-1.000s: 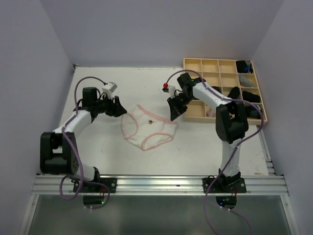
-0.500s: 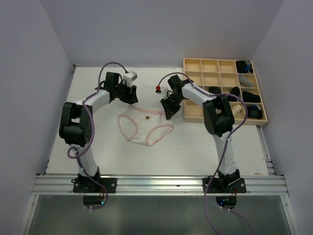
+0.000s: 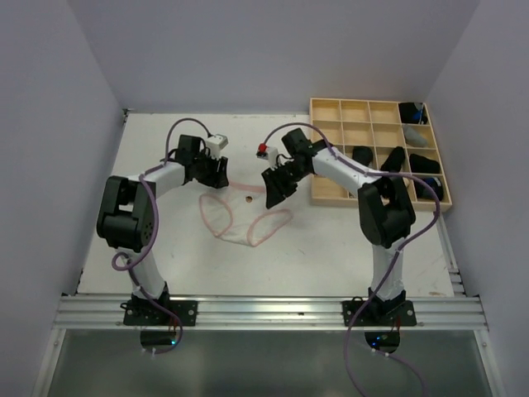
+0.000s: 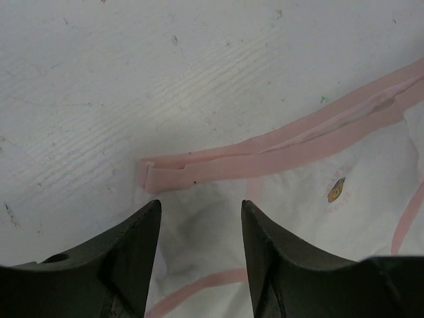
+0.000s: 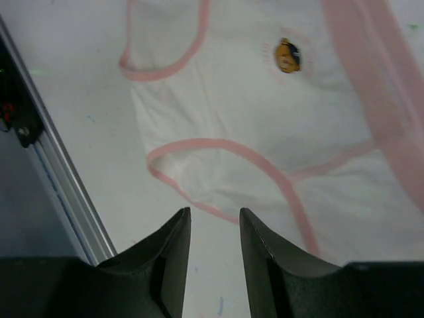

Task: Roll the underwear
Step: Fold the underwear

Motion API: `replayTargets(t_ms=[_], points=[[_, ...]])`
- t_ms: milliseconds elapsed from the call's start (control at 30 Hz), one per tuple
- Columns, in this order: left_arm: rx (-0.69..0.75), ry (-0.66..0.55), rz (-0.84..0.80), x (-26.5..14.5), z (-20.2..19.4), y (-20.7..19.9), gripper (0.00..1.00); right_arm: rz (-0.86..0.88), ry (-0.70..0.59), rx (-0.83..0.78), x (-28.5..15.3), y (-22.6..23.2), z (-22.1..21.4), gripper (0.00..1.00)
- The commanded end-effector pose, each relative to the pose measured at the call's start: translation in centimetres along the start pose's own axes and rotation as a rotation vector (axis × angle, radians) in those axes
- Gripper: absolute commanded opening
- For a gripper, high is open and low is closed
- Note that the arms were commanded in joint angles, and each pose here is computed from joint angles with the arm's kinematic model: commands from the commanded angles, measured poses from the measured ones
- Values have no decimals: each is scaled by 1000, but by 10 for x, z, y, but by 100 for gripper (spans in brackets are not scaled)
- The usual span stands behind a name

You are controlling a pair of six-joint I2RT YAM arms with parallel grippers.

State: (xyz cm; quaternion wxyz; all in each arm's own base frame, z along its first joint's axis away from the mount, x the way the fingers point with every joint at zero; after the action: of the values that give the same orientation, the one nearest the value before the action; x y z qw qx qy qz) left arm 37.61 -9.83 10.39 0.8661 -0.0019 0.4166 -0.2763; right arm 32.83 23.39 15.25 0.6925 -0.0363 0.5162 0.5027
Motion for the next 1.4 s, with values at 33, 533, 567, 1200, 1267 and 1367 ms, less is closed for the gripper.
replayTargets(t_ms=[33, 533, 567, 1200, 1267, 1367], points=[[-3, -115, 14, -16, 26, 3, 56, 136, -67, 93, 28, 32, -6, 40], [-96, -115, -8, -54, 5, 22, 56, -65, 224, -304, 36, -18, -35, 28], [-82, -120, -37, -55, 6, 20, 56, -56, 185, -350, 29, -15, -21, 29], [0, -87, -136, -10, 47, 31, 53, 147, 31, 146, 45, 22, -36, 52], [-10, -71, -112, -5, 44, 34, 50, 134, 41, 193, 49, 21, -41, 52], [-11, -46, -114, -2, 38, 35, 47, 134, 45, 193, 54, 18, -42, 52]])
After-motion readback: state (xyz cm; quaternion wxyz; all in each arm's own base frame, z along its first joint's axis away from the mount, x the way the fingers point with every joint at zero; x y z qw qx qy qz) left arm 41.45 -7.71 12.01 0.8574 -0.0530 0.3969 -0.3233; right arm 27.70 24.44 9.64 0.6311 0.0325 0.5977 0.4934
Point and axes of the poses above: each gripper's point midway between its finger pads, its own x axis out along the fingers, its own y axis along the line the jaws close on, z = x × y, the point moved 9 cm from there along -x, back along the fingers, and after that the axes turned 1 degree about -x, right-handed, at the moved point
